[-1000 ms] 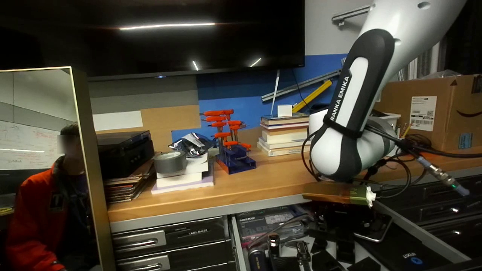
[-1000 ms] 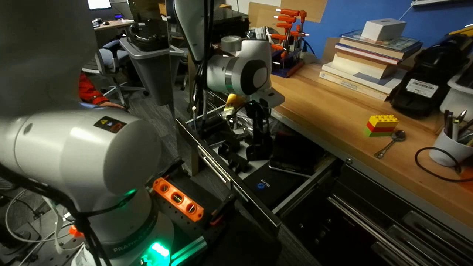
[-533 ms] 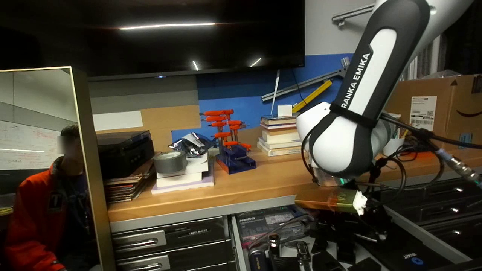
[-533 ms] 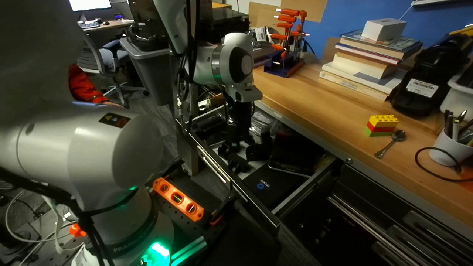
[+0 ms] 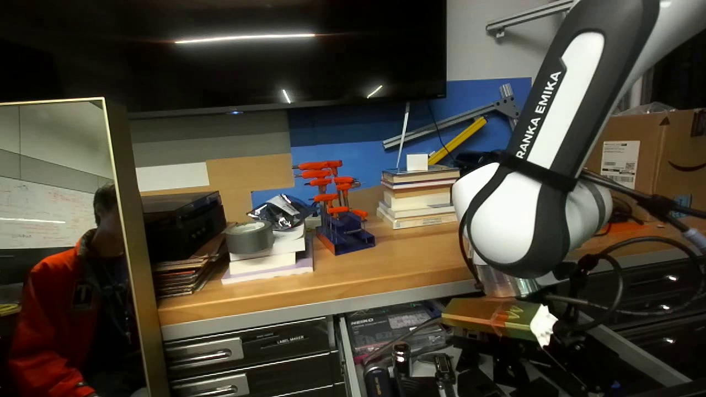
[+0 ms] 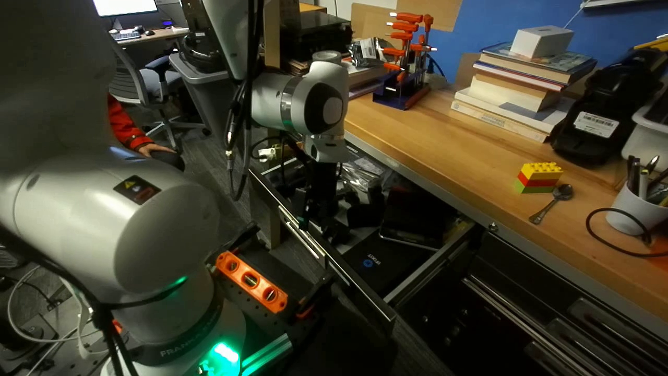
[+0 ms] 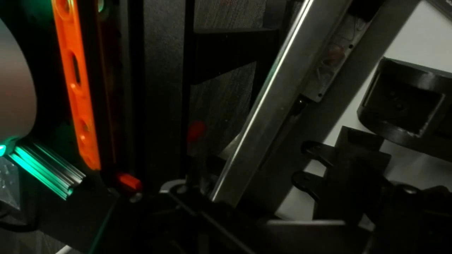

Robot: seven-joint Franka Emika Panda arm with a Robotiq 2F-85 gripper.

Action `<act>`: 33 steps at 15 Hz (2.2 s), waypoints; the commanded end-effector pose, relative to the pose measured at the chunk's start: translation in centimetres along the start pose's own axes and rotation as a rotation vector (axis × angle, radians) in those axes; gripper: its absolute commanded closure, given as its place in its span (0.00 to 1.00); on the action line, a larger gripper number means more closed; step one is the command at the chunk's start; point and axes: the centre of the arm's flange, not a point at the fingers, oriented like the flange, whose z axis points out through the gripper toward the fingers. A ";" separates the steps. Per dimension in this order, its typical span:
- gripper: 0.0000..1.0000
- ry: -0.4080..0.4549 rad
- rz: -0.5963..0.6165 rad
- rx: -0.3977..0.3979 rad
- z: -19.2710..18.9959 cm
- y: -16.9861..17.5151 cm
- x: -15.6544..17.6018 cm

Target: Put the black objects in the drawer and close it

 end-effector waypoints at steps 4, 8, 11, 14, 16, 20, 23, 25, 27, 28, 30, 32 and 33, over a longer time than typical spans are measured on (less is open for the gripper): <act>0.00 -0.157 0.016 0.113 2.3 0.8 0.5; 0.00 -0.250 0.017 0.239 3.7 0.0 1.4; 0.00 -0.265 0.030 0.324 4.1 -0.6 2.2; 0.00 -0.232 0.052 0.428 4.0 -2.1 2.9; 0.00 -0.206 0.046 0.484 3.5 -3.5 3.0; 0.00 -0.162 -0.014 0.561 1.6 -6.9 2.9; 0.00 -0.147 -0.055 0.598 0.6 -9.0 2.5; 0.00 -0.141 -0.076 0.616 0.3 -10.0 2.3; 0.00 -0.131 -0.087 0.629 -0.1 -10.6 2.1; 0.00 -0.121 -0.097 0.632 -0.3 -10.9 2.1; 0.00 -0.081 -0.128 0.625 -1.5 -11.2 2.1; 0.00 -0.007 -0.134 0.606 -3.0 -10.8 2.0; 0.00 0.035 -0.132 0.588 -3.6 -10.5 2.1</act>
